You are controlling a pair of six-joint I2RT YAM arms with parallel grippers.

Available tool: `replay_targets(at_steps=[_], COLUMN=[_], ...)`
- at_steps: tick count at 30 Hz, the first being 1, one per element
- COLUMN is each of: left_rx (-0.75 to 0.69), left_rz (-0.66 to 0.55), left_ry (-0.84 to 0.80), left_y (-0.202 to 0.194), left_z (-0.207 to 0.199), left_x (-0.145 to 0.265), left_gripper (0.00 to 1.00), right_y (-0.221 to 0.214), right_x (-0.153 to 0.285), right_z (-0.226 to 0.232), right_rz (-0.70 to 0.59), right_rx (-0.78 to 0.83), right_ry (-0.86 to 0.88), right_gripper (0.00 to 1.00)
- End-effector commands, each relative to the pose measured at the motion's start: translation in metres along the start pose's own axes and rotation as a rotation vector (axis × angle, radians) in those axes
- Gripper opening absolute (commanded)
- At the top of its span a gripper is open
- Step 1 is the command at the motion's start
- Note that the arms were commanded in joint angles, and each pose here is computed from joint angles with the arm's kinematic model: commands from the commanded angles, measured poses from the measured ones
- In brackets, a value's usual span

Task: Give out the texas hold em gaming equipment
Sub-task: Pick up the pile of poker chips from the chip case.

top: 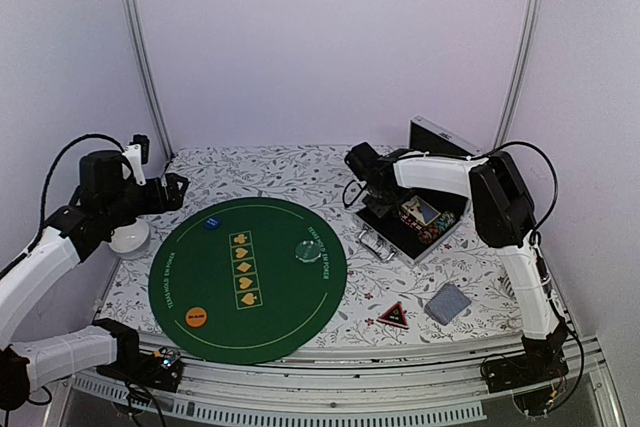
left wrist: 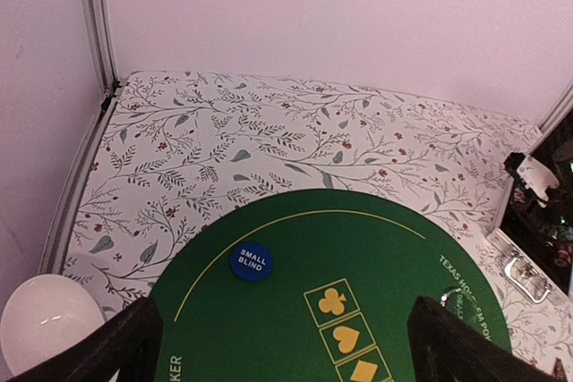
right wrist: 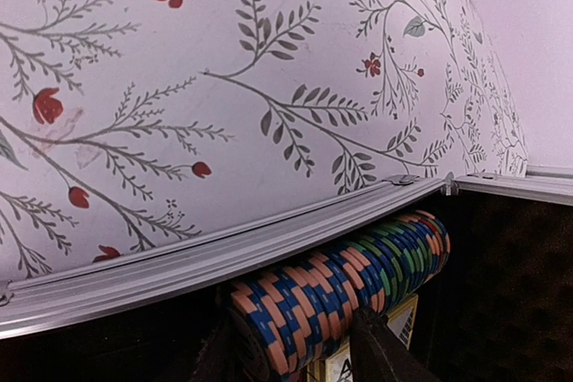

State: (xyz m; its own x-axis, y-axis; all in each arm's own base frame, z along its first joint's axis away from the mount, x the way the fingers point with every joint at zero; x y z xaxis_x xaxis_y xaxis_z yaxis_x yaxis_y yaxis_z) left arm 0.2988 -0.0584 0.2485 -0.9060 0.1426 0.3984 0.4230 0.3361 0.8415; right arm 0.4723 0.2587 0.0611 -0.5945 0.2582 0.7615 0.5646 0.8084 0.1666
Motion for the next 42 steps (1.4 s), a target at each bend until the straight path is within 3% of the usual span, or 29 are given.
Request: replay_targets(at_steps=[1,6,15,42], left_rx=[0.005,0.008,0.013,0.015], left_rz=[0.004,0.005,0.014,0.020], left_ry=[-0.003,-0.003,-0.019,-0.025], left_y=[-0.002,-0.002,-0.004,-0.005], left_z=[0.003,0.004,0.002,0.002], left_x=[-0.004,-0.004,-0.005,-0.005], left_gripper=[0.98,0.98,0.98,0.98], right_y=[-0.009,-0.001,0.002,-0.023], right_x=[-0.014,0.000,0.007,-0.017], right_z=[0.009,0.028,0.034,0.001], right_rz=[0.042,-0.013,-0.034,0.057], right_rx=[-0.001,-0.040,-0.053,-0.079], right_ry=[0.039,0.176,0.215,0.097], right_gripper=[0.41,0.38,0.38,0.50])
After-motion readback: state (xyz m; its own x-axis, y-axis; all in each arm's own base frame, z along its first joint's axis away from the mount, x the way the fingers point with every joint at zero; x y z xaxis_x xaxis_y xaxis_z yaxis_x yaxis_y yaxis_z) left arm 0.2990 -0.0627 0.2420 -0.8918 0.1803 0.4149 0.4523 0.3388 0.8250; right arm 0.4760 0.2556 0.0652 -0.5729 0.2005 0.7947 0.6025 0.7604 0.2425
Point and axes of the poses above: each gripper's point midway between its finger pads, its own x axis back along the fingers, its own z axis along the line the jaws close on, y = z × x, the point moved 2 cm from there along x, back along the fingers, and after that the axes turned 12 degrees about x, right-handed, at the moved point
